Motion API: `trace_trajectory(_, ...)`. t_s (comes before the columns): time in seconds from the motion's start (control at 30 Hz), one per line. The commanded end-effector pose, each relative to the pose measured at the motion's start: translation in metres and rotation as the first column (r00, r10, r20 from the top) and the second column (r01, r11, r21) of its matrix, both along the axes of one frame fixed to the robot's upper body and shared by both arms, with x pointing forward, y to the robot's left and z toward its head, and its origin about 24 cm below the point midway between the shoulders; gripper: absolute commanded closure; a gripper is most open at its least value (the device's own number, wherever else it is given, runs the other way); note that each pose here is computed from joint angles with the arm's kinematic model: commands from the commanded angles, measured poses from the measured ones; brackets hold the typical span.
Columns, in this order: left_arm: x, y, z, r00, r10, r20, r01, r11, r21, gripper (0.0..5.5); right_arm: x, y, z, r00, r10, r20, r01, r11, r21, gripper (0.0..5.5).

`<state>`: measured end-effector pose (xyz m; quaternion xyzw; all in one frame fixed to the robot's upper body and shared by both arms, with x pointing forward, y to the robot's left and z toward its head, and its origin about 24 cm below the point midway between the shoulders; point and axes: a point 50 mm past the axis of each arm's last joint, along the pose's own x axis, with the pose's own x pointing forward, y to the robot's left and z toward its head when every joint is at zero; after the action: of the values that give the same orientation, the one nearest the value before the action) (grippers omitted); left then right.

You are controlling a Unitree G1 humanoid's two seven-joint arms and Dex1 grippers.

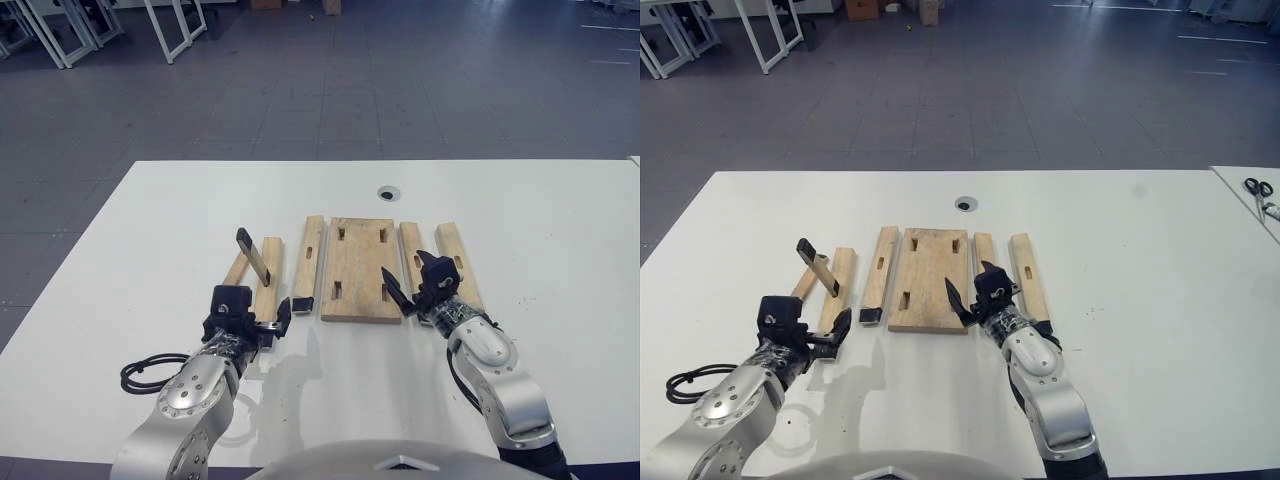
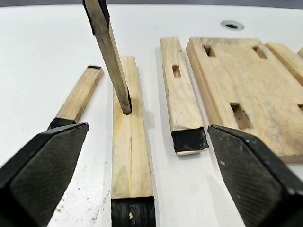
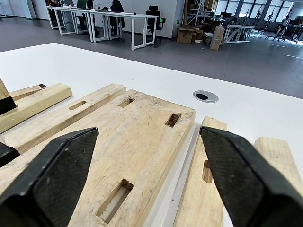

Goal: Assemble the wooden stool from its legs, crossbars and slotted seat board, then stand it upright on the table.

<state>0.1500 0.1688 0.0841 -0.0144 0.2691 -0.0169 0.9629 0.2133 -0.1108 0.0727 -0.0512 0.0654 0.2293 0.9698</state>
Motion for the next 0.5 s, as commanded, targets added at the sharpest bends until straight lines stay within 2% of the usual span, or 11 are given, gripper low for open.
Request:
trace_trajectory(0.03, -0.003, 0.010, -0.035, 0.989, 0.059, -0.136, -0.055, 0.998, 0.039, 0.85, 0.002, -0.001, 0.003, 1.000, 0.013, 0.002, -0.013, 1.000, -0.010, 1.55)
trace_trajectory(0.1, -0.006, 0.010, -0.053, 0.980, 0.053, -0.192, -0.049, 0.998, 0.026, 0.85, 0.003, -0.002, 0.004, 1.000, 0.012, 0.003, -0.012, 1.000, -0.014, 1.55)
trace_trajectory(0.17, -0.009, 0.008, -0.064, 0.975, 0.052, -0.218, -0.054, 0.999, -0.004, 1.16, 0.004, -0.002, 0.004, 1.000, 0.017, 0.006, -0.017, 1.000, -0.017, 1.55)
trace_trajectory(0.3, -0.007, 0.006, -0.067, 0.984, 0.022, -0.175, -0.023, 1.000, -0.003, 1.81, 0.006, -0.004, 0.004, 1.000, 0.009, 0.008, -0.009, 1.000, -0.023, 1.55)
trace_trajectory(0.5, -0.001, 0.009, -0.081, 0.990, -0.001, -0.139, 0.008, 0.999, 0.050, 2.80, 0.040, -0.024, 0.027, 0.975, -0.212, -0.065, 0.217, 0.974, 0.067, 1.55)
